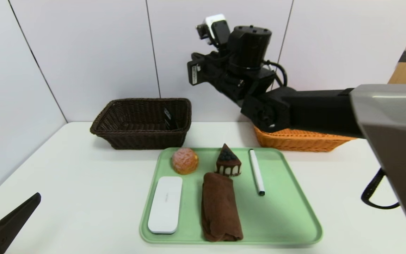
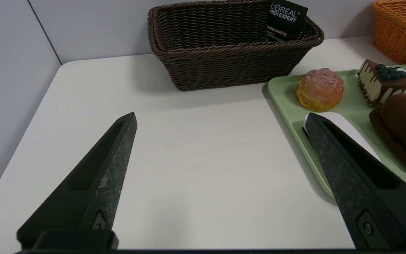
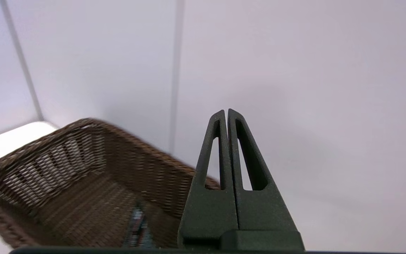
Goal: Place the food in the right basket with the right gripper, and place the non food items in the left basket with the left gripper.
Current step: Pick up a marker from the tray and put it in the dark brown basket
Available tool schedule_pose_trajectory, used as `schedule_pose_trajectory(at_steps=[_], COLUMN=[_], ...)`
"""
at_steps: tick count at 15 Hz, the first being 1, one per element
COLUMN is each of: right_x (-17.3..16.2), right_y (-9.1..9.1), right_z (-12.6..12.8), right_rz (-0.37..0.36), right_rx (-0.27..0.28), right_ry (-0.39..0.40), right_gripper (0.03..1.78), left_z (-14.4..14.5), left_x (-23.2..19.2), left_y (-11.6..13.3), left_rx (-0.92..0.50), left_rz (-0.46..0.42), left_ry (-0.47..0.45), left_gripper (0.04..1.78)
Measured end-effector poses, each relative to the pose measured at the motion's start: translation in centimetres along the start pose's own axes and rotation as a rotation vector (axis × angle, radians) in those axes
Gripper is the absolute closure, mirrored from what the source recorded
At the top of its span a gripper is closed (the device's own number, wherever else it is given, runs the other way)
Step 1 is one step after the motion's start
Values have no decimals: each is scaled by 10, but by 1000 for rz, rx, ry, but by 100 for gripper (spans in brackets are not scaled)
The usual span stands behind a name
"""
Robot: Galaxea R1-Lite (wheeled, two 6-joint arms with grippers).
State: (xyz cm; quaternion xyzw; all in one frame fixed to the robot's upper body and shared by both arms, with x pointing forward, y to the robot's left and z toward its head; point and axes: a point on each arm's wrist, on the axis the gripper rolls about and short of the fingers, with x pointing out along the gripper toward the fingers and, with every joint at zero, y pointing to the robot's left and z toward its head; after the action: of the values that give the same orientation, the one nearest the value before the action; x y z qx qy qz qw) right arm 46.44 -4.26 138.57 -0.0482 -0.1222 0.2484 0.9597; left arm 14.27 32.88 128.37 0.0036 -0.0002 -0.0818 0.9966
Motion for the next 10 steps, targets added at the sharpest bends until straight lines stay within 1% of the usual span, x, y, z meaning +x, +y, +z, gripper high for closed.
schedule_pose_trajectory(at_steps=[2,3,4,5,7,9,10], right_x=[-13,-22,-34,-46,-75,-105,-121], right_y=[-16,-22,-28,-32,-39,-42,-43], right_z=[18,25,31,35,38,36,32], right_rz=[-55,-76,-93,-108,-143,-171,-186], right_rx=[6,20,38,60,110,162,178], right_ry=[55,105,179,265,468,676,790], right_gripper=[176,176,176,176,176,176,176], left_z=[0,0,0,-1,-3,-4,-4], left_x=[0,-1,-1,-1,-2,-3,-3], left_y=[0,0,0,0,0,0,0], left_rx=[0,1,1,1,0,1,0], left_rz=[0,-1,-1,-1,-1,-3,-3], left_ry=[-2,-4,-5,-2,2,2,1], left_gripper=[13,13,13,13,13,13,13])
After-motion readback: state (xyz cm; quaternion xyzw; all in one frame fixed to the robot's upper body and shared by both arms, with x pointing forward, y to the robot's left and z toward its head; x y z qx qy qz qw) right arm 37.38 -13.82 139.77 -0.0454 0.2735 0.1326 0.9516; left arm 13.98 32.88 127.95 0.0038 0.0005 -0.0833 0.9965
